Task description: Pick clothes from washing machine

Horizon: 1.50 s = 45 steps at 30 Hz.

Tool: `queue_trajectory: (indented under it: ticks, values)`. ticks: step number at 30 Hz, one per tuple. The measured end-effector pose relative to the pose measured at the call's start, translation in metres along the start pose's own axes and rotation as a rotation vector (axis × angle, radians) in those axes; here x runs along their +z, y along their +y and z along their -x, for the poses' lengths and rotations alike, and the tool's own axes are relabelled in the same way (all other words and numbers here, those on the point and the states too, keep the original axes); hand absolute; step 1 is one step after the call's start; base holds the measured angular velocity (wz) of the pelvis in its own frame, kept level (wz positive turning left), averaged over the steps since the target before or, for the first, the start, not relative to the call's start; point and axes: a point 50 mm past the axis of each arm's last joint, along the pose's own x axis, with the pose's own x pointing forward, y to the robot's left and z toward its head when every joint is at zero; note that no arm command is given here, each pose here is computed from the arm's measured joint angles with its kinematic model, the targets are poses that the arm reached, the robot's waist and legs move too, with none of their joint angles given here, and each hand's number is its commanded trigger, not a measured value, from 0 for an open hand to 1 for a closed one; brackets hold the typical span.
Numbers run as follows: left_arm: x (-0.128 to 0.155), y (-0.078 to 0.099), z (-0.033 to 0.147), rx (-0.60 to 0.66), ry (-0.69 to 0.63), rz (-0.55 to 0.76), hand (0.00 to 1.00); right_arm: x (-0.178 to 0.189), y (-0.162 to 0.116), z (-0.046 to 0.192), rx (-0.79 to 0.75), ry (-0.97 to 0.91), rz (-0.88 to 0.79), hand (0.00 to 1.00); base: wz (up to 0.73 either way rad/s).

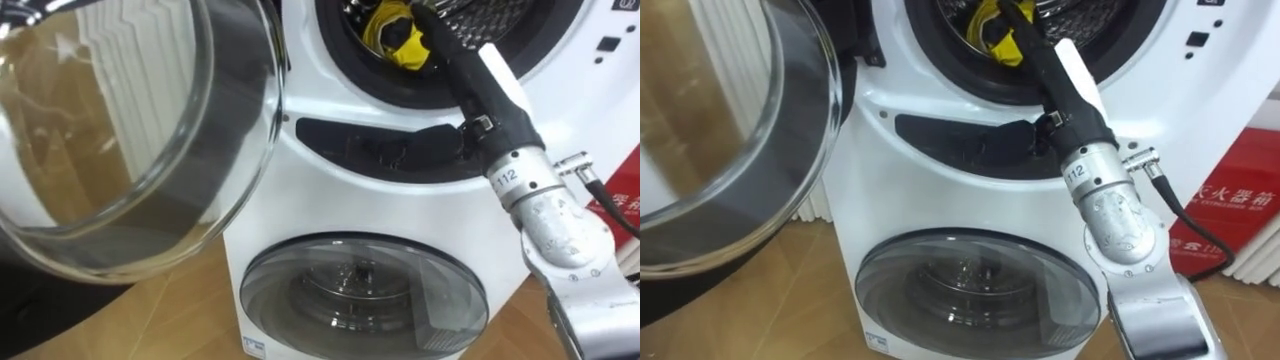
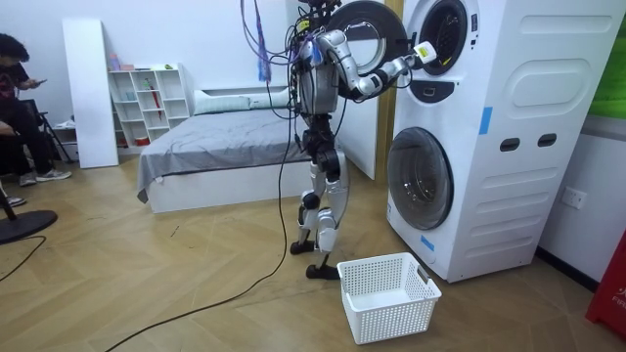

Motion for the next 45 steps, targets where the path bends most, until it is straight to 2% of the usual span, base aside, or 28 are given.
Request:
queue_trajectory:
  ticks: [6,13,16,21,25,28,34,40,45]
  values:
    - [-0.010,-0.002,0.001,0.010,0.046,0.000,0.00,-0.011,-0.002,0.000,-0.034,0.047,-0.008,0.00,0.06]
    - [-0.051,-0.009,0.006,-0.021,0.201,-0.010,0.00,-0.033,-0.009,0.003,-0.091,0.111,-0.002,0.00,-0.12]
    - [-0.060,-0.012,0.009,-0.035,0.222,-0.008,0.00,-0.034,-0.012,0.003,-0.130,0.100,-0.005,0.00,0.10]
    - [-0.054,-0.012,0.009,-0.045,0.195,-0.022,0.00,-0.036,-0.026,0.005,-0.201,0.107,-0.055,0.00,0.05]
    - [-0.056,-0.002,0.010,-0.016,0.194,-0.025,0.00,-0.029,-0.031,0.005,-0.258,0.066,-0.087,0.00,-0.24]
    - [-0.053,-0.001,0.009,-0.016,0.172,-0.023,0.00,-0.023,-0.034,0.010,-0.258,0.031,-0.090,0.00,-0.27]
    - [-0.021,0.006,0.004,-0.006,0.052,0.007,0.00,-0.012,-0.047,0.021,-0.322,-0.036,-0.091,0.00,-0.04]
    - [-0.008,0.015,0.003,0.019,0.002,0.001,0.00,-0.026,-0.064,0.028,-0.417,0.034,-0.055,0.00,0.06]
    - [-0.019,0.023,0.005,0.042,0.034,-0.001,0.00,-0.031,-0.050,0.026,-0.379,0.086,-0.048,0.00,-0.44]
